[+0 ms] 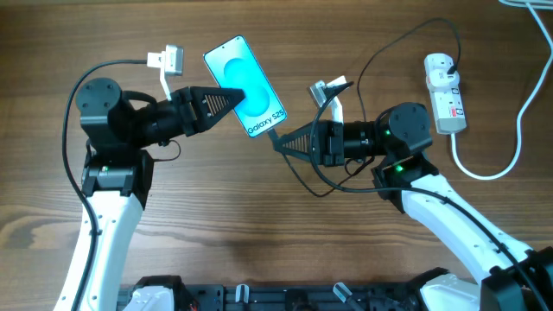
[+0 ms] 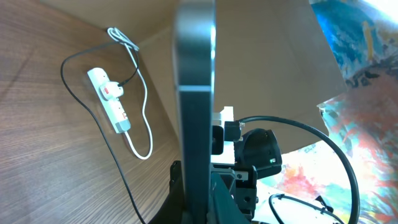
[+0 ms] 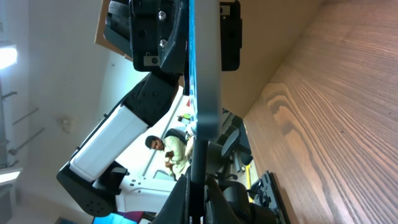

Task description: Plug charger to phone and switch on socket

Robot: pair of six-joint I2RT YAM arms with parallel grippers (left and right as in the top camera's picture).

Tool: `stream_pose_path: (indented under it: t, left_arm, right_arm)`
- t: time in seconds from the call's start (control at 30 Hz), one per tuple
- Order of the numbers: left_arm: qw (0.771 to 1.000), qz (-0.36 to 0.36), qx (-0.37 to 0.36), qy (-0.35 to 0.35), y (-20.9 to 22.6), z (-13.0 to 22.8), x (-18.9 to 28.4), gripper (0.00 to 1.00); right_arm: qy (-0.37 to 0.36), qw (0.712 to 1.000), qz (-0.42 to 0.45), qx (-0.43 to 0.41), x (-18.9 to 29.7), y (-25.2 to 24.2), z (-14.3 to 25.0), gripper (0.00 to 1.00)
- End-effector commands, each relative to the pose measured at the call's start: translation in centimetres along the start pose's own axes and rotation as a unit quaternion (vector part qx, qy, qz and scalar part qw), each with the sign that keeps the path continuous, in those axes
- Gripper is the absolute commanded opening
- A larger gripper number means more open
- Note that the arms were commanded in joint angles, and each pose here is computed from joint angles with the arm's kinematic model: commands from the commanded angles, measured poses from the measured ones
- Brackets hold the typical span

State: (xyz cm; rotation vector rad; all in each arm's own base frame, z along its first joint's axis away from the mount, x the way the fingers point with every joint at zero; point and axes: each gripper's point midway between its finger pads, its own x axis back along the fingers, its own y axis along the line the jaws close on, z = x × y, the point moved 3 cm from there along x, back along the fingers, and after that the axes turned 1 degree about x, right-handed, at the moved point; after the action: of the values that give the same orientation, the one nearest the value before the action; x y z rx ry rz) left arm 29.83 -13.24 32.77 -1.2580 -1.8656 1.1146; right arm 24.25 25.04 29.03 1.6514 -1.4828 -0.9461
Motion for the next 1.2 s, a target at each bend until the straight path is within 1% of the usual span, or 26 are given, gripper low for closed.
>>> stream_pose_path:
  t: [0.0,0.1,0.17,0.6,0.67,0.8,0.93,1.03,1.13,1.17]
  left_arm:
    - [0.999,0.021,-0.017,0.038,-0.2,1.0,0.0,0.04]
    - [0.998,0.016,-0.014,0.064,0.8,2.5,-0.2,0.04]
    - [0.996,0.021,-0.013,0.085,0.8,3.6,-0.7,0.04]
    - [0.995,0.023,-0.017,0.092,0.8,4.0,-0.9,0.04]
    - [0.995,0.025,-0.018,0.098,0.6,4.2,-1.3,0.04]
    - [0.993,0.031,-0.018,0.111,0.3,5.0,-2.0,0.04]
    - [0.991,0.026,0.008,0.13,0.9,6.1,-1.8,0.04]
    - [0.991,0.029,0.009,0.132,0.8,6.2,-1.8,0.04]
    - [0.993,0.017,0.01,0.119,1.2,5.7,-1.7,0.04]
    - [0.993,0.015,0.005,0.116,1.2,5.6,-1.7,0.04]
  right_arm:
    - [-0.02,0.999,-0.006,0.032,-0.1,1.4,-1.3,0.05]
    - [-0.03,0.998,-0.018,0.05,0.0,2.3,-1.7,0.05]
    - [-0.038,0.998,-0.016,0.046,0.0,2.2,-1.9,0.05]
    - [-0.09,0.995,-0.005,0.044,0.1,2.2,-3.6,0.05]
    - [-0.097,0.994,-0.007,0.054,0.1,2.8,-4.2,0.05]
    - [-0.101,0.994,0.001,0.053,0.1,2.4,-4.4,0.05]
    - [-0.097,0.993,-0.005,0.066,-0.1,3.3,-4.8,0.05]
    - [-0.082,0.994,-0.008,0.068,-0.1,3.3,-4.4,0.05]
    - [-0.041,0.999,0.016,0.022,-0.3,1.3,-3.0,0.05]
    - [-0.038,0.999,0.015,0.022,-0.3,1.3,-2.9,0.08]
